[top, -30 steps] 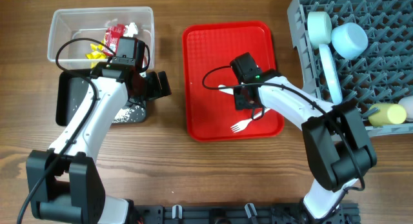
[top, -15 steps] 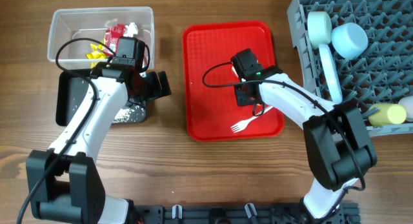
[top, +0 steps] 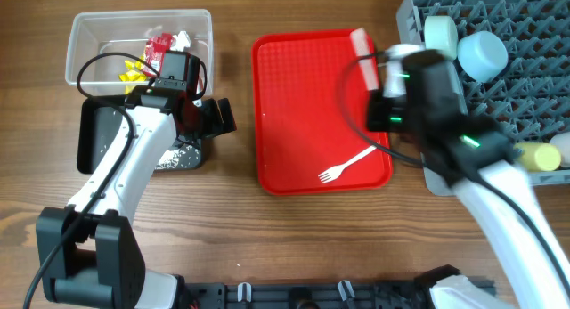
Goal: Sort waste into correct bins and load items into the dishwasher rack
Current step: 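Carry the white spoon into the grey rack, then release the spoon and move the right gripper back to the red tray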
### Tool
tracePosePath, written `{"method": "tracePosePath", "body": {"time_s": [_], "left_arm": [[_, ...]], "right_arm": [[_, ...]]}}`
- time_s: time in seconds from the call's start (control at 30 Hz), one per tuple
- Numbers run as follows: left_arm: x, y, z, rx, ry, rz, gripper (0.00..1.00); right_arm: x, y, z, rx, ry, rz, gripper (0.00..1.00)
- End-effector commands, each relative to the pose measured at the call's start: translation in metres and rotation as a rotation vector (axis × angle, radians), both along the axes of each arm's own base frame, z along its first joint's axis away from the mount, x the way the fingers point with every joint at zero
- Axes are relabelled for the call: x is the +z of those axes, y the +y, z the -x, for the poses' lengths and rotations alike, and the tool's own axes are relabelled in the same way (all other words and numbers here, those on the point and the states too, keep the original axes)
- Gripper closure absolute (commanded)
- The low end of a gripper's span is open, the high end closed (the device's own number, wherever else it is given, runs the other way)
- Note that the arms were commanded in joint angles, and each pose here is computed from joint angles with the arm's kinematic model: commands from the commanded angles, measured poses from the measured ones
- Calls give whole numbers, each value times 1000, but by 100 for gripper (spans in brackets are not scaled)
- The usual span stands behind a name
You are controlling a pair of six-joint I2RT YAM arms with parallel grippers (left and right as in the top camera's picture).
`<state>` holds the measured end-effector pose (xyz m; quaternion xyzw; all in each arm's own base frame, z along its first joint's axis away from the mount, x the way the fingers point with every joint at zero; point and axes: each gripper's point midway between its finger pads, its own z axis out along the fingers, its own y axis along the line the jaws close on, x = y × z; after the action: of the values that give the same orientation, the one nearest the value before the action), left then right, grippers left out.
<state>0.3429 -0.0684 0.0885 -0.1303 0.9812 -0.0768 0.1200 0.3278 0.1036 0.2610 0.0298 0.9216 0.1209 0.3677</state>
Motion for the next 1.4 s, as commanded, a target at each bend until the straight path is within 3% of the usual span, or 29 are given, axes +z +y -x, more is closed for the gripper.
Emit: {"method": "tracePosePath", "body": {"time_s": [0.0,0.17,0.3,0.63,0.83,1.2,1.27,1.3,1.33,1.37], "left_arm": [[-2,-2,2,4,8,8,0],[-2,-2,2,4,8,9,0],[-2,-2,2,4,8,8,0],[-2,-2,2,4,8,9,0],[-2,-2,2,4,8,8,0],[-2,-2,2,4,8,9,0],[-2,-2,2,4,8,8,0],[-2,-2,2,4,8,8,0],[-2,-2,2,4,8,8,0],[-2,-2,2,4,8,8,0]], "right_arm": [[39,-74,19,-350,-103,-54,96],[50,-175,79,-968,-160,-152,96],[24,-196,100,-1182,-95,-192,96],[-102,-197,116,-1718,161,-370,96],[-125,-196,112,-1851,188,-407,96],[-127,-199,57,-1720,99,-473,95],[-135,-196,55,-1708,138,-458,81],[-138,-195,55,-1701,157,-446,52],[-140,-194,56,-1687,170,-431,36],[-140,-194,56,-1669,176,-415,26]]}}
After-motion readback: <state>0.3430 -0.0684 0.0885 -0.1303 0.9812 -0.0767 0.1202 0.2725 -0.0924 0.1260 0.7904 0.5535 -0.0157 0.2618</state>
